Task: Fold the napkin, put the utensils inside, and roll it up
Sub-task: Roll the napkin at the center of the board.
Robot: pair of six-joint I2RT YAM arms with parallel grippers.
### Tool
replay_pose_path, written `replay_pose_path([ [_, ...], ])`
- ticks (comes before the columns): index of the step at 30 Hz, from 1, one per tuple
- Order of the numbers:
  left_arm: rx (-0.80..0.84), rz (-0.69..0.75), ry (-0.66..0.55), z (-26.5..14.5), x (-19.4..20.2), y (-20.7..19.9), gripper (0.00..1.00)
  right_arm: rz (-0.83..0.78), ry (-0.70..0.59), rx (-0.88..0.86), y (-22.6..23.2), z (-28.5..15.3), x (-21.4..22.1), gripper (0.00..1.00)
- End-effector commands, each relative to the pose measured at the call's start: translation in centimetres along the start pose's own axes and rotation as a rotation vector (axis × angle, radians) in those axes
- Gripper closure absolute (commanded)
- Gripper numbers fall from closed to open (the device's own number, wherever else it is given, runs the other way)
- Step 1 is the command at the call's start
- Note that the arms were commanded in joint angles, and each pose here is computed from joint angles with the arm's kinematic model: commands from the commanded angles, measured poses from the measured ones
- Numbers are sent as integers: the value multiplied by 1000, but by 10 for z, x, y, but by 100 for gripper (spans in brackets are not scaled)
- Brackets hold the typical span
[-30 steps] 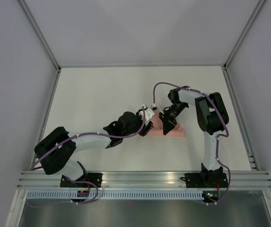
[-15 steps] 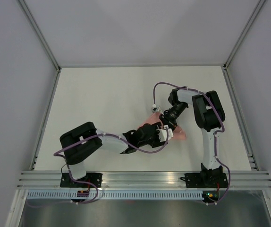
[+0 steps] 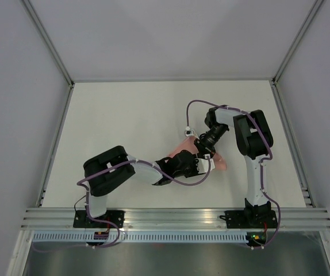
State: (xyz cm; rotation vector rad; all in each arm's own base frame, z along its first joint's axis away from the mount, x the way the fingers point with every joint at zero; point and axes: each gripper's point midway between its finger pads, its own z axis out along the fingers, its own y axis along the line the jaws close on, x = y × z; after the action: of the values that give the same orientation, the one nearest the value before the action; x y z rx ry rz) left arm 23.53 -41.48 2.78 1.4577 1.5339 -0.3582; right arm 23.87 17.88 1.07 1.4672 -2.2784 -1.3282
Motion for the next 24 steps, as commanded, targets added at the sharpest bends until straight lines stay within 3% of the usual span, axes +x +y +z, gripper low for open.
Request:
replay_pose_path([
  [1, 56, -8, 36, 8, 9, -10, 53, -108, 62, 110, -46, 2, 9, 79],
  [7, 155, -76, 73, 12, 19, -23, 80, -119, 41, 122, -43, -4, 3, 61],
  [10, 209, -110, 90, 12, 25, -28, 87, -119, 20, 132, -41, -8, -3, 50],
  [17, 333, -205, 122, 9, 36, -35, 94, -113, -65, 161, -28, -26, -24, 35],
  [24, 440, -288, 132, 4, 39, -39, 97, -92, -217, 298, -25, -64, -50, 31],
])
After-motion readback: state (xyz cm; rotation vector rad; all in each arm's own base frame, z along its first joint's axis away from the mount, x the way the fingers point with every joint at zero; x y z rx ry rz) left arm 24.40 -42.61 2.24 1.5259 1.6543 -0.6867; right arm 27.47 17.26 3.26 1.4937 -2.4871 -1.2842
